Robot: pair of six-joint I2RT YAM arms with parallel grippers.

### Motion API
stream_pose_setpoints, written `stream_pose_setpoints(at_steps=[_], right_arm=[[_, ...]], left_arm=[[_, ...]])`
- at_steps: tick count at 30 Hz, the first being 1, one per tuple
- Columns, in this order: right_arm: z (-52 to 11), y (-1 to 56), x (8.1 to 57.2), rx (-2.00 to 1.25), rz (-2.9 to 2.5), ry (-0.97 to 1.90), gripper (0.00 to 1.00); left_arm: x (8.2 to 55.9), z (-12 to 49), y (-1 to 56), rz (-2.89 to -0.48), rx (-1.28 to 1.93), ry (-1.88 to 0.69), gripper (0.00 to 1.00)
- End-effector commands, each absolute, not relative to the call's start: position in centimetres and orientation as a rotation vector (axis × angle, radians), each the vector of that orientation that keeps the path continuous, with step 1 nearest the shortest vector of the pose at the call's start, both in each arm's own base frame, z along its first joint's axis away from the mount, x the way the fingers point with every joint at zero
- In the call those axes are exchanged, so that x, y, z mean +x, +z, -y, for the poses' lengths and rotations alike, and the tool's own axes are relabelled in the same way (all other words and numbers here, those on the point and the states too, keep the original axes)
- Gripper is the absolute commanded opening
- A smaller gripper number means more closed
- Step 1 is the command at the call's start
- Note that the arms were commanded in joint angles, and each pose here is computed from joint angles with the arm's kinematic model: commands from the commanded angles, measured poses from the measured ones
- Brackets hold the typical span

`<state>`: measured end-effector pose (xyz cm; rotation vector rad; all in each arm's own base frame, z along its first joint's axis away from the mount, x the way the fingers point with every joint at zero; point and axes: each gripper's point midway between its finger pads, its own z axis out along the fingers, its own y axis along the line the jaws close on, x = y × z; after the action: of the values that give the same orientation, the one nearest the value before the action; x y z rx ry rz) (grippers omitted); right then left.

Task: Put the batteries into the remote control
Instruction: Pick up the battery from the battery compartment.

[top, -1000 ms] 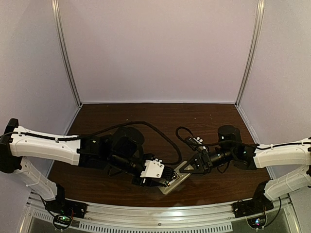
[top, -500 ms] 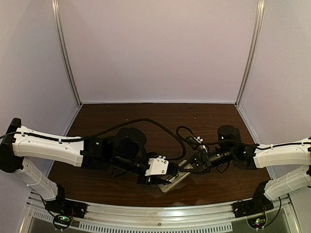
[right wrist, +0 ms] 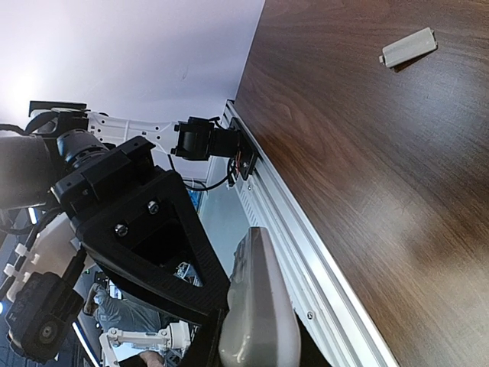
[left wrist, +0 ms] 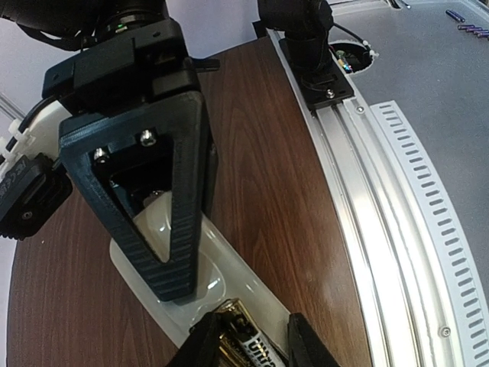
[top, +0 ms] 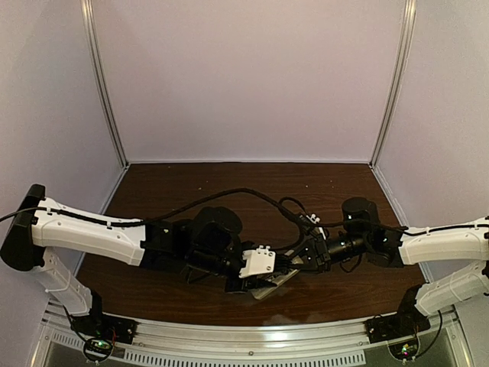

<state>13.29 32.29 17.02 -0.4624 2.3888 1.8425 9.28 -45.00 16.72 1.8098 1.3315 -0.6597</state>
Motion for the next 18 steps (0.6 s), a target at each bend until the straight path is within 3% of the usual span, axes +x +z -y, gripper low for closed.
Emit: stream_pose_setpoints(at_steps=[1, 8, 18], right_arm=[[-32.3, 18.5, 13.7, -0.494, -2.303, 1.84, 0.0], [-32.3, 18.6, 13.6, -0.496, -2.298, 1.843, 0.0], [-31.8, 17.6, 13.9, -0.527, -2.313, 1.761, 0.0]], left_arm=[[10.4, 46.1, 17.7, -1.346, 1.747, -0.625, 0.31], [10.0, 45.8, 17.5, -1.33, 1.783, -0.625, 0.12], [9.3, 45.5, 20.6, -1.234, 1.764, -0.661, 0.0]])
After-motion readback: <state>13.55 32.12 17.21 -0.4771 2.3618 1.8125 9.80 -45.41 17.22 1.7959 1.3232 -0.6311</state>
